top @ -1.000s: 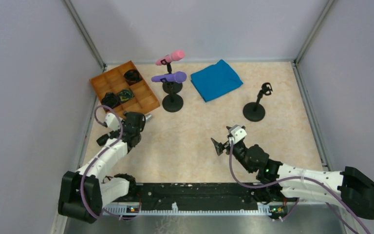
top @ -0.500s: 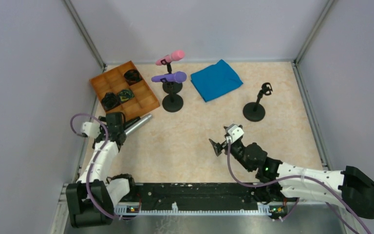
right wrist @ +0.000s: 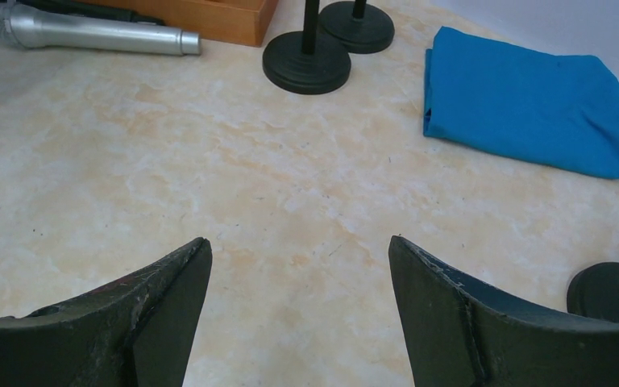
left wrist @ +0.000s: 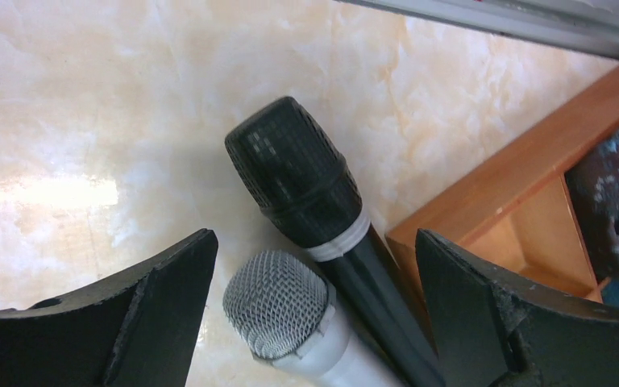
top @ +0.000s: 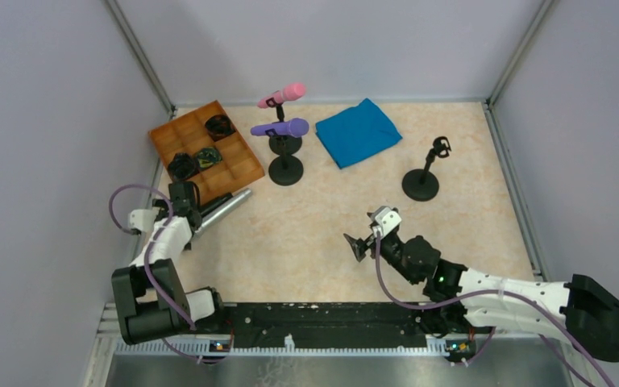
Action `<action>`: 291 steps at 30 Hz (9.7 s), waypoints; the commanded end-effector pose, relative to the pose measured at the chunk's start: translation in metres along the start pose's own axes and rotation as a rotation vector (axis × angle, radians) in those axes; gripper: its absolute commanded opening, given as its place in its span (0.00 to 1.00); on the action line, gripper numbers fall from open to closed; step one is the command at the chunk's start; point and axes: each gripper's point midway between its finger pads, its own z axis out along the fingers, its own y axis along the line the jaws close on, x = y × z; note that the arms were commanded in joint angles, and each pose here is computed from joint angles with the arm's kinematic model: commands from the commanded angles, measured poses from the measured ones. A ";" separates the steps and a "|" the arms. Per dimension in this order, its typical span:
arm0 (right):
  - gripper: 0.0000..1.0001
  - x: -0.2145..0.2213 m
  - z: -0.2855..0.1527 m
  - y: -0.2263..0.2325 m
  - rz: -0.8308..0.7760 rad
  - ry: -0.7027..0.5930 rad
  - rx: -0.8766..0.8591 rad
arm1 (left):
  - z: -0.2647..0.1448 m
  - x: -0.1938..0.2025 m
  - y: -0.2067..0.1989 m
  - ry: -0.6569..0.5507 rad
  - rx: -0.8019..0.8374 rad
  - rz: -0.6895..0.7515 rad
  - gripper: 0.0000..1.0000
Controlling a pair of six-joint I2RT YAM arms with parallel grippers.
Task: Attach the microphones to the stand
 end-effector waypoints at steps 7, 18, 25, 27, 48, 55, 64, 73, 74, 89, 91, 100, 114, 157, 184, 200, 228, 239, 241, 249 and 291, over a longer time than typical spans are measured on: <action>0.80 -0.027 -0.004 -0.010 0.069 -0.076 0.054 | 0.020 -0.015 -0.012 -0.010 -0.036 -0.123 0.98; 0.80 -0.024 -0.005 -0.017 0.078 -0.071 0.098 | 0.047 -0.013 -0.019 0.016 -0.082 -0.116 0.91; 0.80 -0.022 -0.004 -0.019 0.081 -0.067 0.111 | 0.056 -0.001 -0.019 0.055 -0.098 -0.102 0.79; 0.80 -0.022 -0.004 -0.020 0.072 -0.062 0.115 | 0.057 0.003 -0.018 0.067 -0.098 -0.103 0.73; 0.80 -0.022 -0.004 -0.019 0.067 -0.067 0.109 | -0.028 -0.054 -0.063 0.051 0.247 -0.176 0.35; 0.80 -0.028 -0.006 -0.022 0.071 -0.087 0.117 | -0.091 -0.071 -0.126 0.111 0.607 -0.041 0.28; 0.80 -0.050 -0.007 -0.025 0.057 -0.135 0.121 | -0.163 -0.067 -0.160 0.128 0.943 0.305 0.20; 0.81 -0.099 -0.007 -0.001 0.079 -0.240 -0.028 | -0.269 -0.018 -0.153 0.245 1.559 0.741 0.00; 0.81 -0.107 -0.006 0.006 0.092 -0.242 -0.063 | -0.283 -0.009 -0.148 0.265 1.631 0.766 0.00; 0.81 -0.165 0.010 0.086 0.275 -0.269 -0.448 | -0.433 0.056 -0.086 0.263 2.252 0.903 0.00; 0.81 -0.162 0.016 0.086 0.268 -0.266 -0.435 | -0.443 0.061 -0.081 0.276 2.304 0.911 0.00; 0.76 -0.150 0.049 0.061 0.273 -0.283 -0.227 | -0.480 0.081 -0.056 0.359 2.501 0.924 0.00; 0.18 -0.154 0.054 0.069 0.278 -0.333 -0.265 | -0.496 0.092 -0.036 0.457 2.663 0.931 0.17; 0.25 -0.222 -0.016 0.016 0.610 -0.640 -0.240 | -0.504 0.170 -0.031 0.614 2.547 0.958 0.03; 0.56 -0.251 -0.008 -0.023 0.536 -0.600 -0.109 | -0.494 0.174 -0.007 0.663 2.605 1.039 0.00; 0.01 -0.227 -0.023 -0.072 0.435 -0.567 0.169 | -0.483 0.185 -0.045 0.562 2.414 0.925 0.98; 0.00 -0.279 -0.175 -0.192 0.094 -0.604 0.750 | -0.532 0.366 -0.132 0.388 2.532 0.776 0.99; 0.00 -0.300 -0.190 -0.192 0.086 -0.619 0.711 | -0.544 0.446 -0.173 0.253 2.508 0.716 0.97; 0.00 -0.297 -0.187 -0.190 0.092 -0.610 0.701 | -0.542 0.461 -0.175 0.265 2.506 0.713 0.95; 0.00 -0.294 -0.181 -0.185 0.108 -0.587 0.662 | -0.550 0.484 -0.189 0.259 2.505 0.668 0.85; 0.00 -0.254 -0.080 -0.104 -0.014 -0.488 0.277 | -0.414 0.271 -0.102 -0.118 2.144 0.938 0.00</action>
